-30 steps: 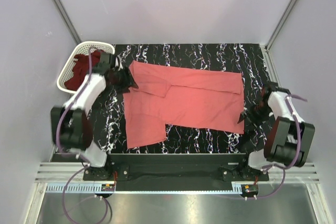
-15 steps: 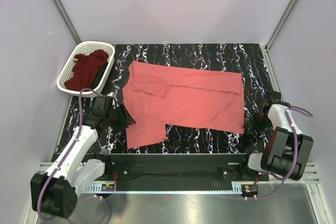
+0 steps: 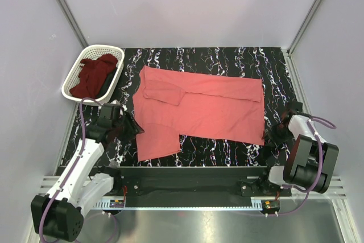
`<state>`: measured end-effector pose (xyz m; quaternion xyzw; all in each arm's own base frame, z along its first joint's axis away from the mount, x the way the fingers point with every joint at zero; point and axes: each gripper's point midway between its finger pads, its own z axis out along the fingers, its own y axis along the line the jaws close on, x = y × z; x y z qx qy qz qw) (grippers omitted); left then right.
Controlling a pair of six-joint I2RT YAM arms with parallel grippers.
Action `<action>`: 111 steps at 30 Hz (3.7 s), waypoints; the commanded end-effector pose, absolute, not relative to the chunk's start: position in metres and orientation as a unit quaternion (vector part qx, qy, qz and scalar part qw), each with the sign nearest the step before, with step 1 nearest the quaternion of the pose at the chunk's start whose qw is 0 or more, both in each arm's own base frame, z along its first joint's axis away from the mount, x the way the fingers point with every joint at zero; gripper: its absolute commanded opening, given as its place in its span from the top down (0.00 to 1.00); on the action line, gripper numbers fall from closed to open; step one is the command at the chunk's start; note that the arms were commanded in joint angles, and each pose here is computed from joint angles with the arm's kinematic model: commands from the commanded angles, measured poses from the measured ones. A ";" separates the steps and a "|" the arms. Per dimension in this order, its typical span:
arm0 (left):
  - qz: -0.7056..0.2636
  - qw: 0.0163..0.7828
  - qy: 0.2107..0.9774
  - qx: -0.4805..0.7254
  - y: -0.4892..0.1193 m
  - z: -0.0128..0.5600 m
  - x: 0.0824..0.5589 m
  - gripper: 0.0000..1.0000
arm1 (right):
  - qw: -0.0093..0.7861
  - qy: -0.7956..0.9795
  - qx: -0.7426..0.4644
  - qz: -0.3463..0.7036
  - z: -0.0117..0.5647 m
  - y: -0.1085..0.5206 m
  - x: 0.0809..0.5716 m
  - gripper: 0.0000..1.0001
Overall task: Fold and stack the t-shirts
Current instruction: Fold the tshirt
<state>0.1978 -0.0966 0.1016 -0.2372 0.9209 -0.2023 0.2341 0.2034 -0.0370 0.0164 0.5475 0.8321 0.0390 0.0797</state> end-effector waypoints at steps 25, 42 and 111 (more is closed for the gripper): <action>-0.193 0.151 0.916 -0.319 -0.106 0.056 0.178 0.44 | 0.062 0.825 0.562 0.019 0.001 -0.044 0.206 0.97; -0.108 0.117 0.922 -0.353 -0.089 0.030 0.135 0.51 | 0.052 0.832 0.551 0.029 -0.005 -0.039 0.205 1.00; -0.063 0.340 0.933 -0.097 -0.118 0.218 0.457 1.00 | 0.045 0.933 0.353 0.057 0.058 -0.049 0.341 1.00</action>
